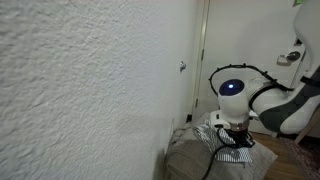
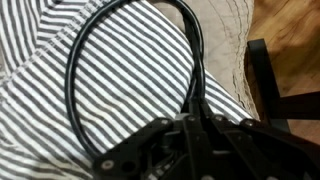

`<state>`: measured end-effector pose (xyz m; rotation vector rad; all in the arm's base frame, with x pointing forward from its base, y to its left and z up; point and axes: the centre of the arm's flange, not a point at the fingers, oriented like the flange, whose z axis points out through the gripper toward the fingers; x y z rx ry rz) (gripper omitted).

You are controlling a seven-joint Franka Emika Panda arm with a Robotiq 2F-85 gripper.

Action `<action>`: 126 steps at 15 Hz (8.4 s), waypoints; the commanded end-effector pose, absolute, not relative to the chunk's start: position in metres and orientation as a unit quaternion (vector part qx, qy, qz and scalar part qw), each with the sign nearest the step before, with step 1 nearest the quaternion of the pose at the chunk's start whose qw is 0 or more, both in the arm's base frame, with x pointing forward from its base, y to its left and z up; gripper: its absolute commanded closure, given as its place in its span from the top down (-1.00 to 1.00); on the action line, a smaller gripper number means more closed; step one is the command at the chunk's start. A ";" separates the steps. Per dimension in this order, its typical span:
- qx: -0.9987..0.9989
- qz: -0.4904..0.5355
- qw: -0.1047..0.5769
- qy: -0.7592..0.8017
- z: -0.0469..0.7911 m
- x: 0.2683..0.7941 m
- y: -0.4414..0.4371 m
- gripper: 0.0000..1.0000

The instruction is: Pull on the cord on the folded blanket

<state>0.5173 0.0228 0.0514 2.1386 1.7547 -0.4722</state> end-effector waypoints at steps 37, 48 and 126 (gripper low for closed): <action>0.761 -0.092 0.267 0.584 0.074 0.477 0.091 -0.87; 0.660 -0.075 0.135 0.735 0.084 0.461 0.109 -0.33; 0.742 -0.005 0.338 0.578 0.161 0.509 0.185 -0.88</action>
